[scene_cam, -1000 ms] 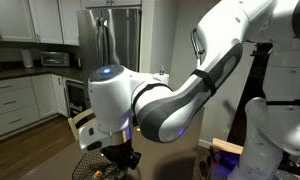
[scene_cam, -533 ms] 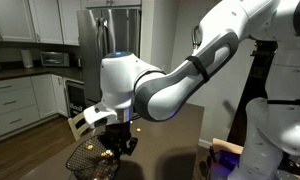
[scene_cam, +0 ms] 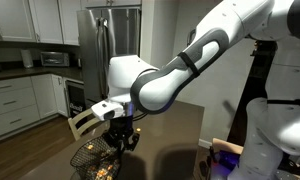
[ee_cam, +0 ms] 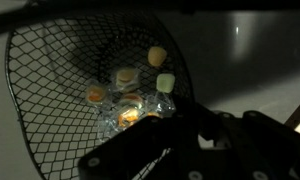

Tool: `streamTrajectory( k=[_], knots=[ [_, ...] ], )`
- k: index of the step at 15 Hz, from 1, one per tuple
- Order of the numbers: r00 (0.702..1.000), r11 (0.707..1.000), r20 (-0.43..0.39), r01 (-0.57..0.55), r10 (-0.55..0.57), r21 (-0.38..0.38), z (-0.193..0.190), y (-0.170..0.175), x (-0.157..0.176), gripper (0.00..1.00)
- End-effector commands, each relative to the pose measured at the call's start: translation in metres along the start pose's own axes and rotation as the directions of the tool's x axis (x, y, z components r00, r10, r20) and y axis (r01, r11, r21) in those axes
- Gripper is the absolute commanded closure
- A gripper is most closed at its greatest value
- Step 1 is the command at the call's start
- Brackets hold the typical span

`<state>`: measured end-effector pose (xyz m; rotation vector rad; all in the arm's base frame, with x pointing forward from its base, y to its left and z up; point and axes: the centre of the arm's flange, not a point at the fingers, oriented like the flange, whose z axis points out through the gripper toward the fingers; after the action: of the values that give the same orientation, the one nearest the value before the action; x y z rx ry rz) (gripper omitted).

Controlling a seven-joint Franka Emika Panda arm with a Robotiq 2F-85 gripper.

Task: Move trash bin to the left

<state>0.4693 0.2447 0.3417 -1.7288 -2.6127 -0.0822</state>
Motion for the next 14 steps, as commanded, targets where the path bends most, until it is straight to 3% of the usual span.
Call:
streamTrajectory(
  k=[1, 7, 11, 12, 14],
  knots=[
    [0.999, 0.999, -0.009, 0.039, -0.039, -0.005, 0.000, -0.008, 0.001, 0.95],
    [0.992, 0.995, 0.072, 0.104, -0.103, -0.010, 0.034, -0.011, 0.024, 0.95],
    [0.982, 0.983, 0.096, 0.172, -0.165, -0.068, 0.055, -0.018, 0.031, 0.95],
    [0.978, 0.978, 0.104, 0.190, -0.181, -0.084, 0.057, -0.019, 0.032, 0.69],
    [0.976, 0.975, 0.111, 0.198, -0.187, -0.104, 0.059, -0.020, 0.034, 0.62]
  ],
)
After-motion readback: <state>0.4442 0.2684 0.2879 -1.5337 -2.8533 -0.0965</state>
